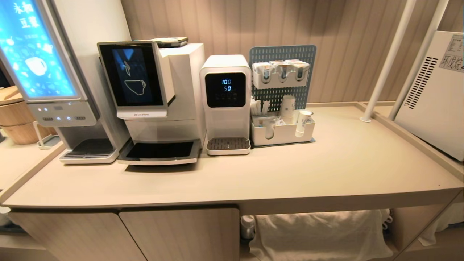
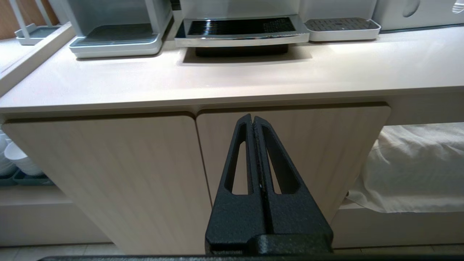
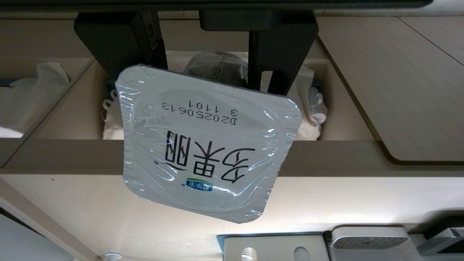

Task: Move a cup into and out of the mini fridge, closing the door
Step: Put the yoghurt in the freezer

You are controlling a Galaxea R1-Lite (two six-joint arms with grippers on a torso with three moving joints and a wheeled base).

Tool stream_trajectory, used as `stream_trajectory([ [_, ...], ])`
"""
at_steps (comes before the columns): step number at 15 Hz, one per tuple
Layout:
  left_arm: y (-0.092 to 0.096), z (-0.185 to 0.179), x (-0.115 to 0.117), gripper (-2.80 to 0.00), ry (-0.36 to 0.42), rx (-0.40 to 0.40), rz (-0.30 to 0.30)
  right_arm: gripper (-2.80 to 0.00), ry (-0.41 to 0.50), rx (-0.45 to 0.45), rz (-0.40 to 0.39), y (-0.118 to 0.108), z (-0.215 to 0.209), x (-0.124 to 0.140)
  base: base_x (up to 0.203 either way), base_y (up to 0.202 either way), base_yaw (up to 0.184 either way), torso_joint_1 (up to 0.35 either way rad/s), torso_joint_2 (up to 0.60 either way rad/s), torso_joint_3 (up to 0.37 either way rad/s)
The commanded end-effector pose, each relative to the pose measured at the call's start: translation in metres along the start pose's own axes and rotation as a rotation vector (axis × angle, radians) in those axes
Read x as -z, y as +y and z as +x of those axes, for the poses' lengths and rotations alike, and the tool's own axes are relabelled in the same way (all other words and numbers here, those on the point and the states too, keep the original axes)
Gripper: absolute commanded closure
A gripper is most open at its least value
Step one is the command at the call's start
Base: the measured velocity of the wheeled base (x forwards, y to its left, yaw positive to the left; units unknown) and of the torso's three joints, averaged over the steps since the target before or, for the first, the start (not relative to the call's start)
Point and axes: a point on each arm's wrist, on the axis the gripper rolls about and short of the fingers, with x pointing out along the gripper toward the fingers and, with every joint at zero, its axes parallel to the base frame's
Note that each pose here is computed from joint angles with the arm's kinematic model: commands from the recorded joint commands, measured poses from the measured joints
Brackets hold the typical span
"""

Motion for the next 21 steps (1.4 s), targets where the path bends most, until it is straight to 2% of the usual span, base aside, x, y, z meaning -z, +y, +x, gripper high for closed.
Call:
stream_trajectory([
  [1,0.0,0.0,0.0001,0.0,0.001,0.0,0.0,0.0,0.003,-0.001,-0.001,0.0,0.0002,-0.0001,0.0,-0.196,0.001,0.002,0.0,0.002],
  [21,0.0,0.0001,-0.0001,0.0,0.001,0.001,0.0,0.0,0.007,-0.001,-0.001,0.0,0.0002,0.0004,0.0,-0.194,-0.001,0.003,0.0,0.003],
])
